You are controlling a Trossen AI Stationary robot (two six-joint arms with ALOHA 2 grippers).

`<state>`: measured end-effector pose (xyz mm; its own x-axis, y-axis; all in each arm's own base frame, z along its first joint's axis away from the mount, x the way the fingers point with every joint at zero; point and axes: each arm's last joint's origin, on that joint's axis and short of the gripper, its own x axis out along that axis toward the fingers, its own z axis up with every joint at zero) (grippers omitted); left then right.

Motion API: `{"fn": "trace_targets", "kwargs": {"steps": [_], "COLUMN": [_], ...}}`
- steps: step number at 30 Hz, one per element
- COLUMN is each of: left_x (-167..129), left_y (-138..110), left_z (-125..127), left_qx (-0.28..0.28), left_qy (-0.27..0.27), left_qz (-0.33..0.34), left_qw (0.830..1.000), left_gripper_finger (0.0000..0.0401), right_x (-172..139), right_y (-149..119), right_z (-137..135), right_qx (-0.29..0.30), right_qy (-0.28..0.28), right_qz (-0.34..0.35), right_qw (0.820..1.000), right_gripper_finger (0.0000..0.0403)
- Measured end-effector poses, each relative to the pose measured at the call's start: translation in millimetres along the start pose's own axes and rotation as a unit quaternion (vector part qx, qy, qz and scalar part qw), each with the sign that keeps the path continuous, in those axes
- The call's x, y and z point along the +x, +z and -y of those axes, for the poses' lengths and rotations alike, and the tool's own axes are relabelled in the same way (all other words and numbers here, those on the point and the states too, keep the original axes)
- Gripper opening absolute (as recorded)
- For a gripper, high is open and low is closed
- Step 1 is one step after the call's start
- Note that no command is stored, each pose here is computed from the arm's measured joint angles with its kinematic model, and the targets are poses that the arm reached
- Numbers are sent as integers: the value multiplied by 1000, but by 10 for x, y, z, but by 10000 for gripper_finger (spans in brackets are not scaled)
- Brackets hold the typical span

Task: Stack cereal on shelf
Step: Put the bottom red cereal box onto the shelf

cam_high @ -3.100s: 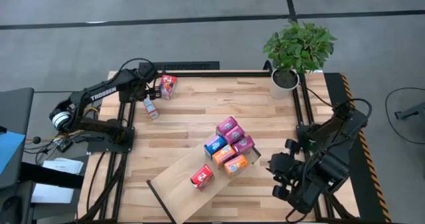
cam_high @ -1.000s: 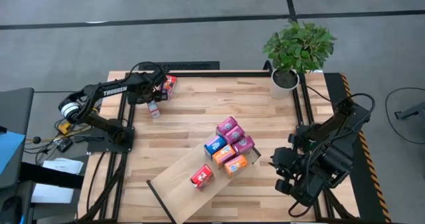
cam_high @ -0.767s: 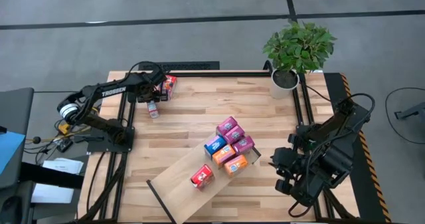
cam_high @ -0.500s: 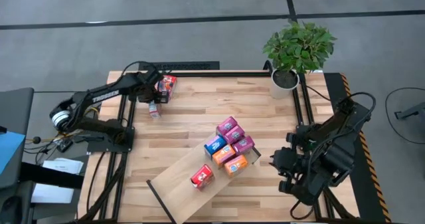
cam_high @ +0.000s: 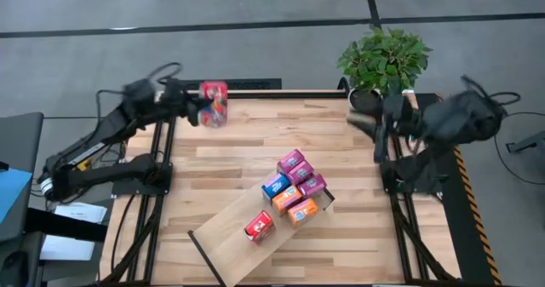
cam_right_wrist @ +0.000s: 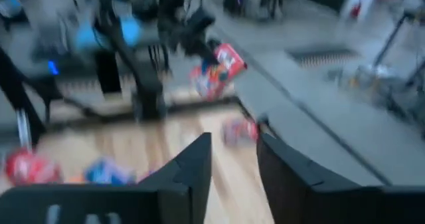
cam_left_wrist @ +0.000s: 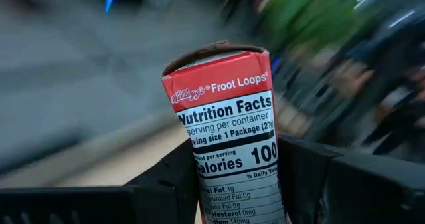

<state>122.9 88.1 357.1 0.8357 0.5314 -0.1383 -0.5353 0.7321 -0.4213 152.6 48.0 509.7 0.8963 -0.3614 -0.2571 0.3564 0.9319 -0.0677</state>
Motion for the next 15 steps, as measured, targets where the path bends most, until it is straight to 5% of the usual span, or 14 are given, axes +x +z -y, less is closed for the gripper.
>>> {"fn": "trace_targets", "kwargs": {"steps": [7,15], "left_x": [-232,-36], "left_y": [325,298], "left_z": [342,583], "left_qx": [71,103], "left_qy": [-147,-250], "left_qz": [195,212], "left_qw": [967,939], "left_gripper_finger": [146,146], "right_x": [421,1481], "right_y": [303,281], "right_z": [385,482], "right_qx": [18,8], "right_qy": [68,156], "right_qz": [86,78], "right_qw": [994,985], "right_gripper_finger": [232,260]}}
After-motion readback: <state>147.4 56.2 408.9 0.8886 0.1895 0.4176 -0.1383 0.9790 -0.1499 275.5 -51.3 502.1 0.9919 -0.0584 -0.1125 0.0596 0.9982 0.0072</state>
